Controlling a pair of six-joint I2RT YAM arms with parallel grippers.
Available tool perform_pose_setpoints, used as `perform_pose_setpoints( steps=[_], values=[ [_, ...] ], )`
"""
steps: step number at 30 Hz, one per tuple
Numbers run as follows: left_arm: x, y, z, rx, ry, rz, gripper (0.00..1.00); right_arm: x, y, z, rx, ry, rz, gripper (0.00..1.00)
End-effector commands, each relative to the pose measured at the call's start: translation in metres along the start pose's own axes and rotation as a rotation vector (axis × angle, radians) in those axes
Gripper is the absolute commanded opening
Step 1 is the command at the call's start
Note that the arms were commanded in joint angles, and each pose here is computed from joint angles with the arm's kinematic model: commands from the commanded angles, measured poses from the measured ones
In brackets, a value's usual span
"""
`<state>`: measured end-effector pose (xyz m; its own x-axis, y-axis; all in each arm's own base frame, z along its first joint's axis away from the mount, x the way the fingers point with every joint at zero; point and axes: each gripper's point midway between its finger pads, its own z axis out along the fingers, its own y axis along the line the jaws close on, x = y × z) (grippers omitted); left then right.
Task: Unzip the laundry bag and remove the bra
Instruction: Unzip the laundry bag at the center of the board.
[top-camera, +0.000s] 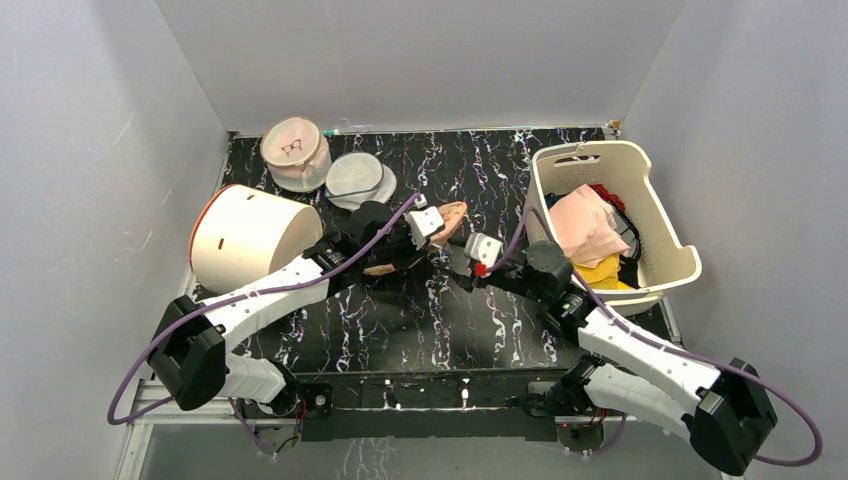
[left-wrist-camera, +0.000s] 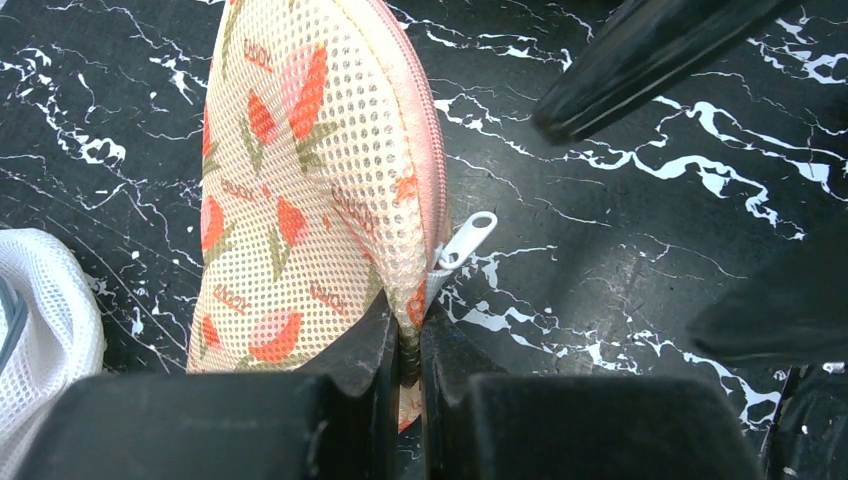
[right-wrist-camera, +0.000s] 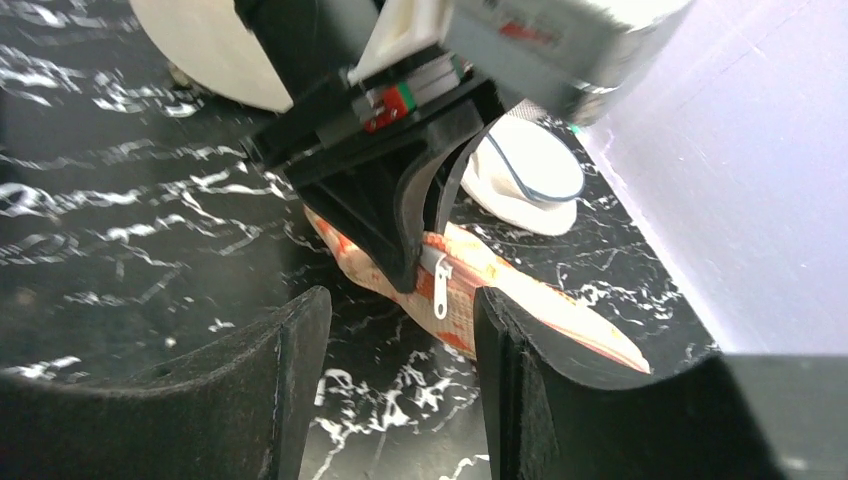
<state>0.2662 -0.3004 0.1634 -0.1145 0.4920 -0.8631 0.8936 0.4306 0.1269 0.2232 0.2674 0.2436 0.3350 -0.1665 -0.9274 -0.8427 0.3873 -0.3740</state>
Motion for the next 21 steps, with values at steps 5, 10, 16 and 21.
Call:
perform_pose_setpoints(
  steps=[5, 10, 16, 21],
  values=[
    [-0.028, 0.013, -0.009, -0.051, -0.069, 0.010, 0.00, -0.010, -0.030, 0.015, 0.149, -0.049, -0.260, 0.48],
    [-0.028, 0.012, -0.008, -0.044, -0.069, 0.006, 0.00, 0.008, -0.027, 0.025, 0.130, 0.010, -0.267, 0.37],
    [-0.029, 0.012, -0.007, -0.034, -0.072, -0.003, 0.00, 0.015, -0.026, 0.028, 0.134, 0.012, -0.260, 0.32],
    [-0.028, 0.009, -0.005, -0.011, -0.073, -0.012, 0.00, 0.018, -0.032, 0.030, 0.171, 0.017, -0.243, 0.26]
  ],
)
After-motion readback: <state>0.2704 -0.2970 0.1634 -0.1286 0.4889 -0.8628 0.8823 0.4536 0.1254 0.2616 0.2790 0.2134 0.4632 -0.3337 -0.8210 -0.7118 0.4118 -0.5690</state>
